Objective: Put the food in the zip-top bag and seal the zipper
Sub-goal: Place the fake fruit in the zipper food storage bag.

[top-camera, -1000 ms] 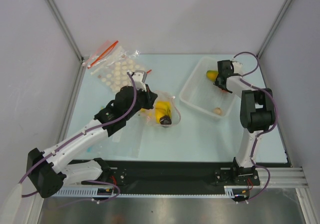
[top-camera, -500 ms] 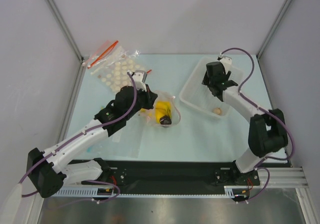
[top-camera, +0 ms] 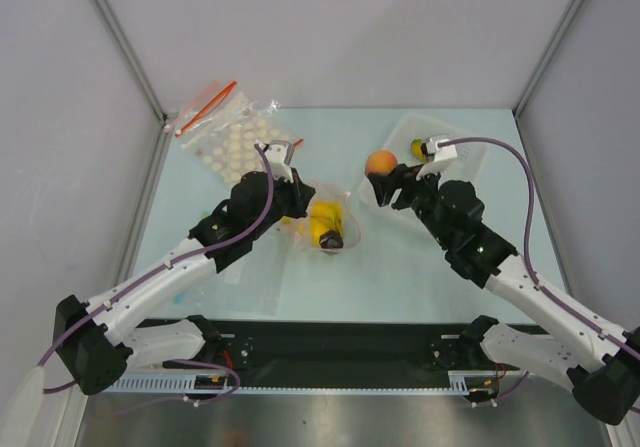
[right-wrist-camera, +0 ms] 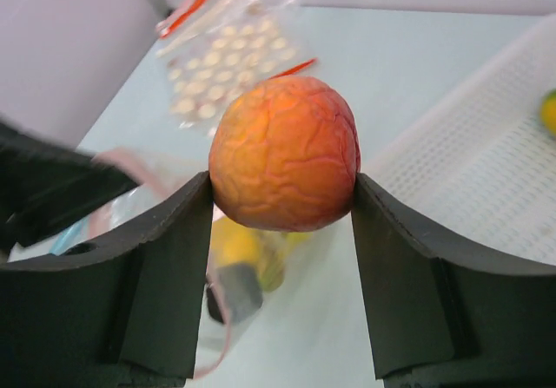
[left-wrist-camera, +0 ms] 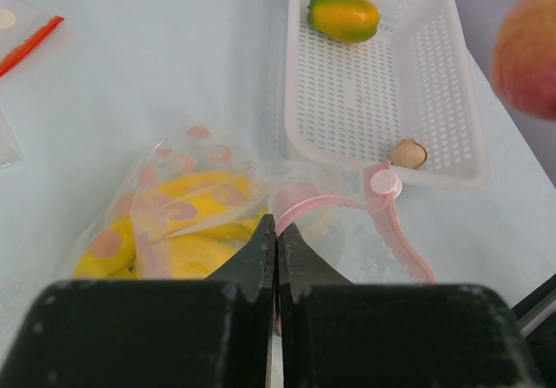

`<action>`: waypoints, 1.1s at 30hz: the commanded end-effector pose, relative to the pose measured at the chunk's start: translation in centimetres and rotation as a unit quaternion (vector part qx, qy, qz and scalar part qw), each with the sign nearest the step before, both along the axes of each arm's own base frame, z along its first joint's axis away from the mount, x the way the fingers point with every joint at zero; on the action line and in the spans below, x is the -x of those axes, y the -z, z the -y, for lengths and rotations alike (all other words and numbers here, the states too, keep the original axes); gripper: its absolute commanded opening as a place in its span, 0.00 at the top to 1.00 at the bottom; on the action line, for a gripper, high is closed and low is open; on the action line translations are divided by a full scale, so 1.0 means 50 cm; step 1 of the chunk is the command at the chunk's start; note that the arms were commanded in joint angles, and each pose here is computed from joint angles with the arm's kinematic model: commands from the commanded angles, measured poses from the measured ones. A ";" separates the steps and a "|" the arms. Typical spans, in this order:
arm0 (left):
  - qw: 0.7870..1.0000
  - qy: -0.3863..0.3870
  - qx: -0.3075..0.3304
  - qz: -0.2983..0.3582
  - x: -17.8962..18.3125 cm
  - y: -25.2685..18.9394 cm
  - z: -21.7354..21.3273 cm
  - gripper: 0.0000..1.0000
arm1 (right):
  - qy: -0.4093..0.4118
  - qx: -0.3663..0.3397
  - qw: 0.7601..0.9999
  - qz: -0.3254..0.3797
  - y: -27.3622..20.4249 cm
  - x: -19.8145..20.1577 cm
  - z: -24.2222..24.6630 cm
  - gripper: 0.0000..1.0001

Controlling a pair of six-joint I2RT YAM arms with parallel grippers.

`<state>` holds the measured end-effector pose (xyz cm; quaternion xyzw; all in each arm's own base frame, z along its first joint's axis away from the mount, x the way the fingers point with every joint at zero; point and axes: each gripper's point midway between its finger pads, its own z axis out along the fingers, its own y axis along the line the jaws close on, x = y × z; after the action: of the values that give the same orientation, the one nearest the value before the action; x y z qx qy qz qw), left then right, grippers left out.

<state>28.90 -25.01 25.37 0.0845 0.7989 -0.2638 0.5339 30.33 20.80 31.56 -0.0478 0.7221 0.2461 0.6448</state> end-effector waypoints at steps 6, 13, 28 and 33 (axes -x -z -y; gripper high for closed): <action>0.999 -0.004 0.015 0.030 -0.010 -0.048 0.004 1.00 | -0.208 0.025 0.972 0.103 -0.044 0.113 -0.138 0.63; 0.999 -0.010 0.017 0.037 -0.007 -0.059 -0.005 1.00 | -0.289 0.060 0.948 0.123 -0.029 0.175 -0.210 0.60; 0.998 -0.027 0.024 0.049 -0.003 -0.077 -0.025 1.00 | -0.295 0.102 0.945 0.100 0.024 0.156 -0.247 0.58; 0.998 -0.029 0.024 0.049 -0.004 -0.074 -0.026 0.99 | -0.292 0.108 0.946 0.090 0.035 0.149 -0.253 0.25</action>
<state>29.02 -23.94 26.39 0.0677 0.7923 -0.2523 0.5514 22.47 32.90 27.01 -0.3545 0.6597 0.3348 0.5719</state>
